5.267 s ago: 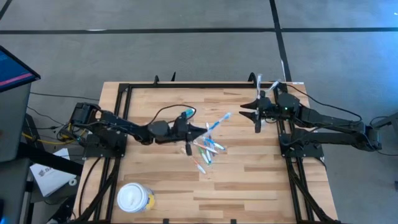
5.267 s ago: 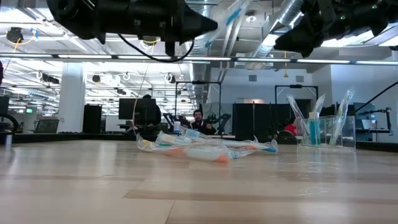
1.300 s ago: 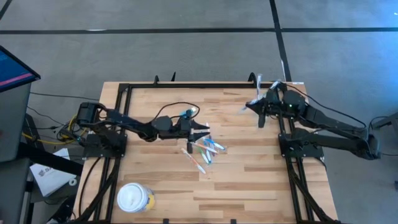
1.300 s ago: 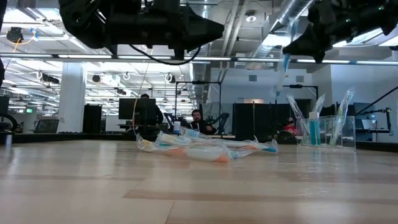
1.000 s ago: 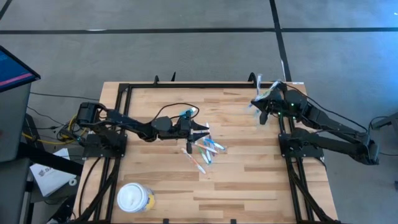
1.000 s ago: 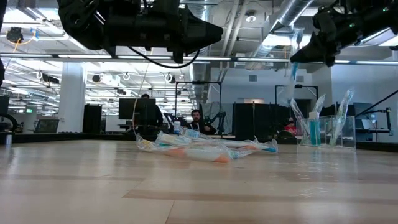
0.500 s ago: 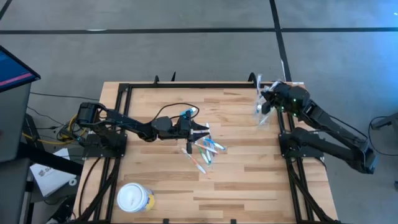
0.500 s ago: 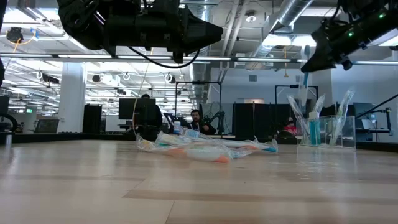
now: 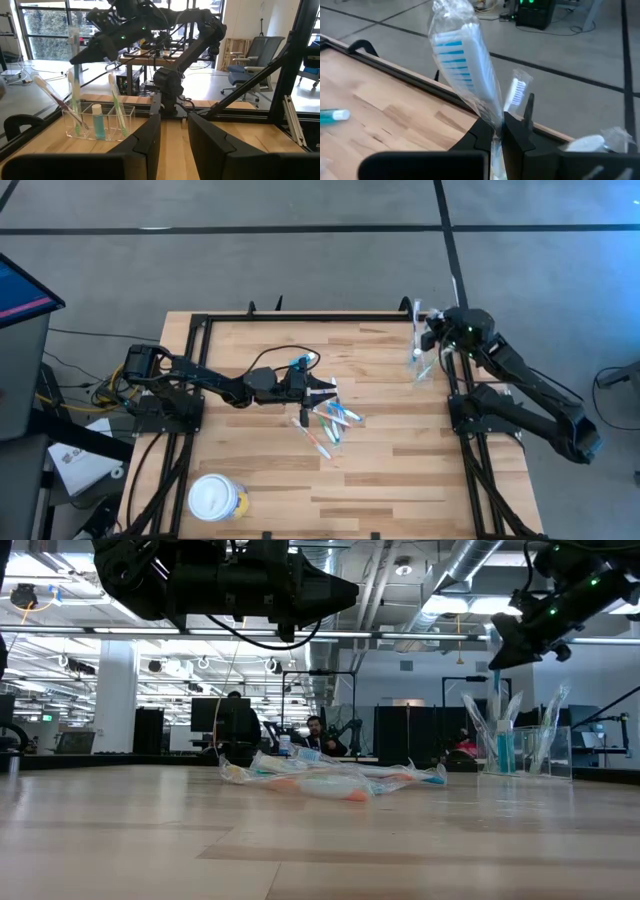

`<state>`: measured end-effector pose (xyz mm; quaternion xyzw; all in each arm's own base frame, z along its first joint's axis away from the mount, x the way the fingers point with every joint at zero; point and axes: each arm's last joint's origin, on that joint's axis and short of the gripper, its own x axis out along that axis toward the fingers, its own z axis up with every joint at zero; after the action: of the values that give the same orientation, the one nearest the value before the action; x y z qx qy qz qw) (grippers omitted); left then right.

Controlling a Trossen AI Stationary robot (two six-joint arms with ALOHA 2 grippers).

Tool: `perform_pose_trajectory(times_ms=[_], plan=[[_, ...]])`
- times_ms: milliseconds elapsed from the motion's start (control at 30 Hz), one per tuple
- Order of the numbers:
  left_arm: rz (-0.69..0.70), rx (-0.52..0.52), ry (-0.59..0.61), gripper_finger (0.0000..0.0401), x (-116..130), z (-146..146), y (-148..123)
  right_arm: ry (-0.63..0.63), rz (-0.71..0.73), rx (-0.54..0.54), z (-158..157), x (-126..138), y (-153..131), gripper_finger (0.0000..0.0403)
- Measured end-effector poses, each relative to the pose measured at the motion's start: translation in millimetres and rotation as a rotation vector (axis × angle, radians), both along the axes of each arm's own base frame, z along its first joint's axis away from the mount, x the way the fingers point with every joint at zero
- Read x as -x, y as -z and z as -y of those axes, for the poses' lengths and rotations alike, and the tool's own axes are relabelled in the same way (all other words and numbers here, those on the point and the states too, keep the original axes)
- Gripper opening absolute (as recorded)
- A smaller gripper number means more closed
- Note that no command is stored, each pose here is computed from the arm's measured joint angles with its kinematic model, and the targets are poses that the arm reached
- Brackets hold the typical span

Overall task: Pick & Place toothbrushing station
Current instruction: Put the blue toothbrush into the transparent organizer

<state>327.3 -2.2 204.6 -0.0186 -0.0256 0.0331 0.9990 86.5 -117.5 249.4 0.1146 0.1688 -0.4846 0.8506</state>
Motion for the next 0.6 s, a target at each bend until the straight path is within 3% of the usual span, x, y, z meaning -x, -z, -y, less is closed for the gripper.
perform_pose_trajectory(times_ms=[600], plan=[[-0.002,0.000,0.014,0.0094,0,4,0,-0.012,-0.053,-0.100,19,-11,21,0.0010]])
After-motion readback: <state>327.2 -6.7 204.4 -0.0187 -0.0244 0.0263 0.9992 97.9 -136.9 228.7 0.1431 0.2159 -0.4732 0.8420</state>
